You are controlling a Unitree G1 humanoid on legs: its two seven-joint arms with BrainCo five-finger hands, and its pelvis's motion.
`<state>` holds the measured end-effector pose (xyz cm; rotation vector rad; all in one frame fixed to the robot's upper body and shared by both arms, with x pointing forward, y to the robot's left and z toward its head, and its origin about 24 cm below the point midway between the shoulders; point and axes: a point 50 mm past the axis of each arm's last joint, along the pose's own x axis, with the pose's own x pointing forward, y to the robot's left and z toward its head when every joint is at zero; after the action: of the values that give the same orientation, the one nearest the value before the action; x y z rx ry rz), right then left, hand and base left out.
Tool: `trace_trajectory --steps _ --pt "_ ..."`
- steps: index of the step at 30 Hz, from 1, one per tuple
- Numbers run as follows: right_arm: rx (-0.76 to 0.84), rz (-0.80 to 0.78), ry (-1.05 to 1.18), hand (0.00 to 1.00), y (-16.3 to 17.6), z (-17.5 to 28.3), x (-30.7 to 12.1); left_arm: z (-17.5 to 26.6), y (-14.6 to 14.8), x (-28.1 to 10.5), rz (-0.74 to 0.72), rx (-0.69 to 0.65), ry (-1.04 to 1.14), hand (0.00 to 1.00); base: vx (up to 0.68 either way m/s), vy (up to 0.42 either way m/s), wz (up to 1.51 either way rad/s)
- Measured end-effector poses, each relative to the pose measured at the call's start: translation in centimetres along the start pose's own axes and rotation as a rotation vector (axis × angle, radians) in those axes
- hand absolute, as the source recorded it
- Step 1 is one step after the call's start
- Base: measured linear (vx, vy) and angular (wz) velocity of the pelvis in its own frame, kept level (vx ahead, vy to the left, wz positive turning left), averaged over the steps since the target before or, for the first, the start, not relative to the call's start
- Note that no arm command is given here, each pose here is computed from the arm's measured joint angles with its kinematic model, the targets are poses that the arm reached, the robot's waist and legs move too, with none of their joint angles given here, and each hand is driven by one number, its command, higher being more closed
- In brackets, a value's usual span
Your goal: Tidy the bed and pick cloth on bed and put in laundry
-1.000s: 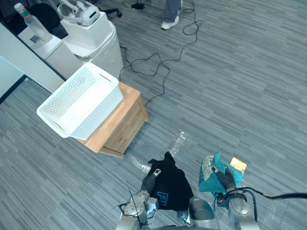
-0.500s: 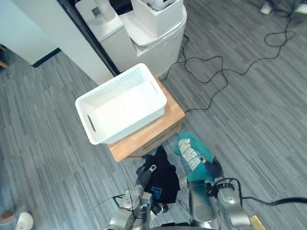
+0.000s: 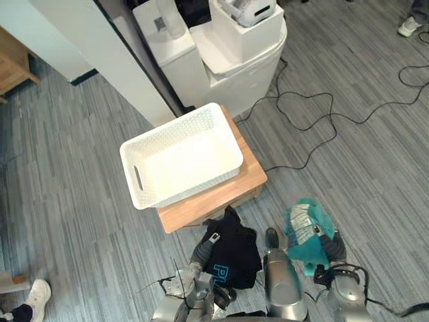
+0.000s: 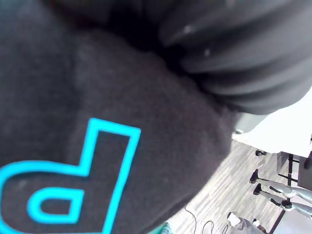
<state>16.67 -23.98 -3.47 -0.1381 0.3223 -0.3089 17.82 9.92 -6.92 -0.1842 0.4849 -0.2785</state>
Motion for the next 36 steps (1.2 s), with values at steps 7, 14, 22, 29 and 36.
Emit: trace_trajectory --steps 7,14,22,29,36 --pt "-0.006 0.035 -0.022 1.00 0.7 0.6 0.4 -1.7 0.6 -1.4 0.007 -0.005 0.057 1.00 -0.05 0.151 -0.23" --pt "-0.052 0.046 -0.265 1.00 0.0 6.3 0.7 -2.2 1.4 -2.0 -0.022 0.022 0.090 1.00 0.01 0.089 -0.09" --pt "-0.215 0.139 -0.822 1.00 1.5 19.3 1.3 -2.0 2.4 -2.0 0.038 0.007 0.080 1.00 -0.01 -0.011 -0.10" --pt "-0.274 0.458 -1.070 1.00 9.4 24.9 0.1 -3.0 4.0 -2.3 0.176 -0.028 0.122 1.00 -0.04 -0.006 0.06" --pt "-0.301 0.501 -1.147 1.00 13.5 29.3 1.2 -4.1 3.4 -2.9 0.195 -0.066 0.148 1.00 -0.02 -0.003 0.33"
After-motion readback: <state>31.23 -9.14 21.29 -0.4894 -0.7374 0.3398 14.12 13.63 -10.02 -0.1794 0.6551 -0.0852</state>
